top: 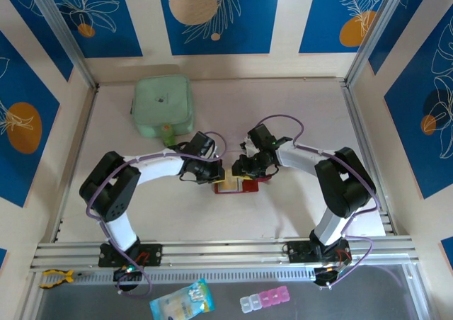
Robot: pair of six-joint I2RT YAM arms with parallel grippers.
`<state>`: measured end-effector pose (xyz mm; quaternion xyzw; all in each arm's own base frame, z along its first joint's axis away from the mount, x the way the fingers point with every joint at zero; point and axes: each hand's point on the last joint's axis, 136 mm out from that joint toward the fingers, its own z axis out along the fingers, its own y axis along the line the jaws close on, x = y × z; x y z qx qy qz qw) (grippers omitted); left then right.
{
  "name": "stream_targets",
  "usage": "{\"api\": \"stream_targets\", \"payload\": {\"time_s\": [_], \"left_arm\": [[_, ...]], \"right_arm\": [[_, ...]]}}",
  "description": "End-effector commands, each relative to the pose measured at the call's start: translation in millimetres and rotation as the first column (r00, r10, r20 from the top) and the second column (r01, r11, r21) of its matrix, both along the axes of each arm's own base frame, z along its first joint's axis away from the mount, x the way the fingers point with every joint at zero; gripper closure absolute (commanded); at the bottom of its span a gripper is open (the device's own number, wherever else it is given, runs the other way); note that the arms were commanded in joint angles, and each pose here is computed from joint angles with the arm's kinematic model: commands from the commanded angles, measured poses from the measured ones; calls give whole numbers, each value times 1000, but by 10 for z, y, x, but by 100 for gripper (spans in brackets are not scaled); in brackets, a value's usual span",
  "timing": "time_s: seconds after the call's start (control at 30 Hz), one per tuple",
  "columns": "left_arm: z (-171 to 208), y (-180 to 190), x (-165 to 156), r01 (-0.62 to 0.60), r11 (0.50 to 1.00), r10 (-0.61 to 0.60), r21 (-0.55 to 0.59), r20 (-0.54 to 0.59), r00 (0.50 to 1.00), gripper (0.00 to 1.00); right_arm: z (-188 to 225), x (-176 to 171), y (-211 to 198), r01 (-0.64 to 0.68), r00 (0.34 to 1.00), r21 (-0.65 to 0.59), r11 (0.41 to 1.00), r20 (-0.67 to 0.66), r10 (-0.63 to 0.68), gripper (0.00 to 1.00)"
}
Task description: Take the credit cards out of the card holder
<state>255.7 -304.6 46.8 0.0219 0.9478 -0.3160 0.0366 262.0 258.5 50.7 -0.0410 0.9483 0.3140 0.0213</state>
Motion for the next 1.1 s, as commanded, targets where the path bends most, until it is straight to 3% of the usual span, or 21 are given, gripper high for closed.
{"api": "stream_targets", "payload": {"time_s": [0.0,1.07], "left_arm": [[-89,70,-36,13,998,-12,62,-6,1000,96],[-232,128,-75,15,995,-12,98,-30,999,97]], "right_arm": [[-7,-63,21,-13,999,29,1000,-31,14,68],[-201,-90,105,-36,995,52,998,-87,41,76]]}}
